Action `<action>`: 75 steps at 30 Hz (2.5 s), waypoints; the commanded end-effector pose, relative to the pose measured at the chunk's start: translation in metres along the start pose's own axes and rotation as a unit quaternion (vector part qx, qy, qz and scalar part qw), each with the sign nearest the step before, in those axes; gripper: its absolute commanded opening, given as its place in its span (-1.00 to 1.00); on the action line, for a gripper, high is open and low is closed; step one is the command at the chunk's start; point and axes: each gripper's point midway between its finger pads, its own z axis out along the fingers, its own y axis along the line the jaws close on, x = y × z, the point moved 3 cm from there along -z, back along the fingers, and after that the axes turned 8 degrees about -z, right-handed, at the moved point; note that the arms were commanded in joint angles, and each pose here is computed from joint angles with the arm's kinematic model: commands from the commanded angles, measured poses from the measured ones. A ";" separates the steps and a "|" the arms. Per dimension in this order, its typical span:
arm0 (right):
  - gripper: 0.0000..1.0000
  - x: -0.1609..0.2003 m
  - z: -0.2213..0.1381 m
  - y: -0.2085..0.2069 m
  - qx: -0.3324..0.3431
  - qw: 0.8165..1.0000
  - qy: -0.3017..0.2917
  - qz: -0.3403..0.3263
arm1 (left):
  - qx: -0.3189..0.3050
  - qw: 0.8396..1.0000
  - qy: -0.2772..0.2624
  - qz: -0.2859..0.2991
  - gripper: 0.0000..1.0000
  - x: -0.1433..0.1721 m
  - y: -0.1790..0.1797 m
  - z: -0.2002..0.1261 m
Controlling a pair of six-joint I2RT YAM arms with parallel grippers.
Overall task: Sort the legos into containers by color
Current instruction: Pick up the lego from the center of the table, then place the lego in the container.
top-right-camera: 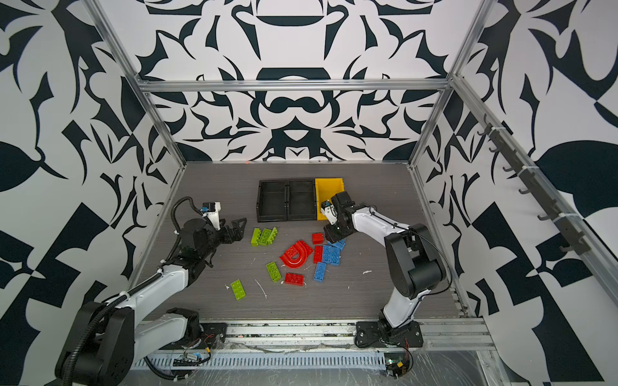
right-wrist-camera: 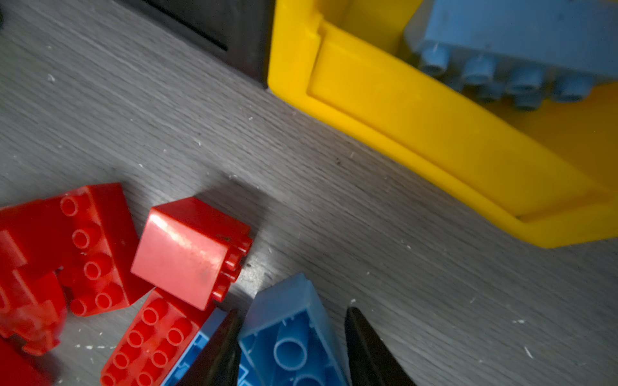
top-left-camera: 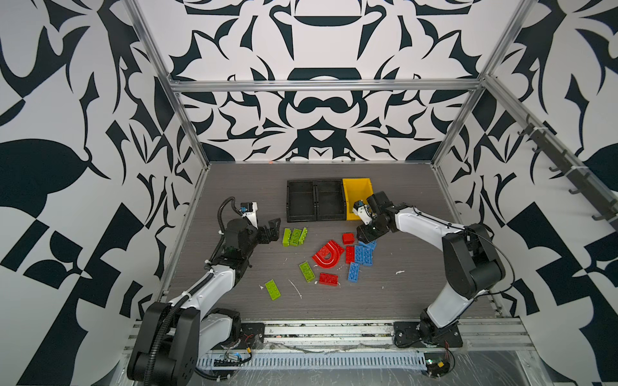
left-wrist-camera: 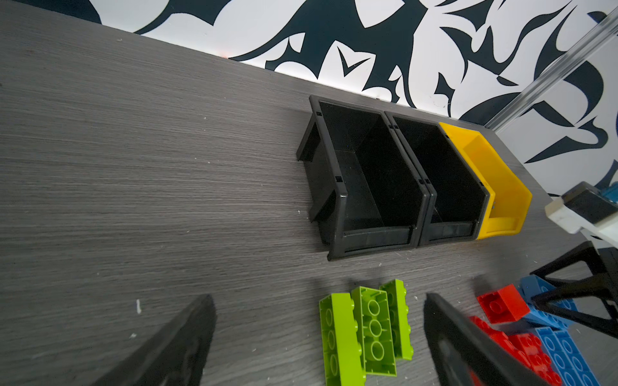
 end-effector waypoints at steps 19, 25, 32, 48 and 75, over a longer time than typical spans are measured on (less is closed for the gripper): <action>-0.33 -0.038 -0.048 -0.013 0.037 0.992 -0.090 0.078 | 0.002 1.000 -0.017 0.002 0.99 -0.013 -0.005 -0.001; -0.34 -0.065 -0.067 -0.029 0.053 0.984 -0.138 0.101 | 0.003 1.000 -0.018 0.002 0.99 -0.013 -0.006 -0.001; -0.33 -0.101 -0.063 -0.056 0.076 0.974 -0.175 0.123 | 0.007 1.000 -0.018 0.002 0.99 -0.013 -0.007 -0.002; -0.33 -0.150 -0.023 -0.091 0.080 0.970 -0.178 0.142 | 0.008 1.000 -0.023 0.003 0.99 -0.014 -0.007 -0.004; 0.18 -0.048 -0.091 -0.016 0.109 0.972 -0.144 0.151 | 0.024 0.999 -0.025 0.001 0.99 -0.013 -0.011 -0.005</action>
